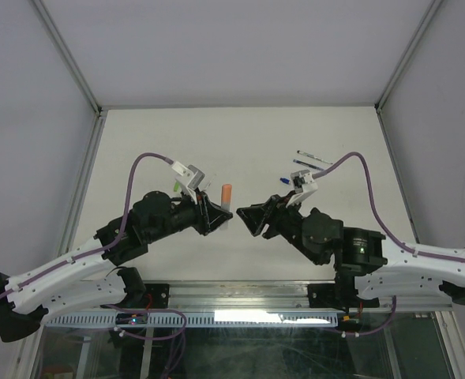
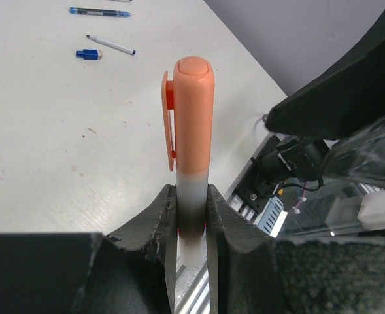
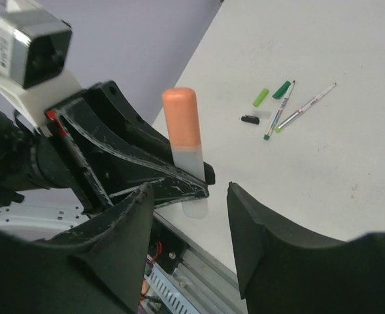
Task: Insert the pens into the pen caps
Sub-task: Insert the pen cap onto the pen, then place the pen at the center of the board.
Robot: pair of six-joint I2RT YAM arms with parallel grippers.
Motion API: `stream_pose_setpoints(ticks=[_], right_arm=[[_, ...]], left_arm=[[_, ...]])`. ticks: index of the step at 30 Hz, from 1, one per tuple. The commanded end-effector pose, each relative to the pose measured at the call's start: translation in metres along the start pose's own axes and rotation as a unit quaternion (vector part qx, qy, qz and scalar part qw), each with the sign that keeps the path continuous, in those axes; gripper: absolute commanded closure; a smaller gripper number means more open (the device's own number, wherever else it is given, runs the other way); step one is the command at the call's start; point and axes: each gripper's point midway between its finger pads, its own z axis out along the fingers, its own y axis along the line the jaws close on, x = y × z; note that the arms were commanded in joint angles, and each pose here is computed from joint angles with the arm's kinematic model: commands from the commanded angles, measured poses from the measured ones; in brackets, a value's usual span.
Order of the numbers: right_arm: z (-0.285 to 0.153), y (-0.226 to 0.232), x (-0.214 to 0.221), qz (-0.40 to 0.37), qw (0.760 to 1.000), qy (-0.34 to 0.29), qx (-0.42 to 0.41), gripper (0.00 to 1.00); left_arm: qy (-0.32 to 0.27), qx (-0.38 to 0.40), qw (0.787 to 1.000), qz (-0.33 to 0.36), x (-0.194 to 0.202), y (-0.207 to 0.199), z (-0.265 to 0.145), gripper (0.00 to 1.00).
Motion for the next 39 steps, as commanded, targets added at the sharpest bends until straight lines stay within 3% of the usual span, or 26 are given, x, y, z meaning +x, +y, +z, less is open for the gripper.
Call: stream_pose_setpoints(ticks=[1, 13, 20, 27, 35, 39], right_arm=[[0.000, 0.002, 0.014, 0.005, 1.000, 0.014, -0.019, 0.49], [0.013, 0.023, 0.052, -0.027, 0.994, 0.057, -0.084, 0.44], [0.028, 0.019, 0.059, -0.034, 0.997, 0.057, -0.048, 0.43], [0.038, 0.019, 0.054, -0.028, 0.999, 0.035, -0.031, 0.56], [0.040, 0.024, 0.050, -0.024, 0.999, 0.021, -0.044, 0.51], [0.042, 0.018, 0.049, -0.014, 0.999, 0.012, -0.029, 0.67]], left_arm=[[-0.047, 0.030, 0.998, -0.010, -0.022, -0.014, -0.003, 1.00], [-0.055, 0.020, 0.997, -0.045, -0.022, -0.011, 0.001, 1.00], [-0.057, 0.032, 0.997, -0.052, -0.024, -0.016, 0.000, 1.00], [-0.051, 0.038, 0.996, -0.058, -0.019, -0.016, -0.001, 1.00], [-0.046, 0.036, 0.996, -0.066, -0.012, -0.013, -0.001, 1.00], [-0.045, 0.036, 0.996, -0.068, -0.012, -0.013, -0.001, 1.00]])
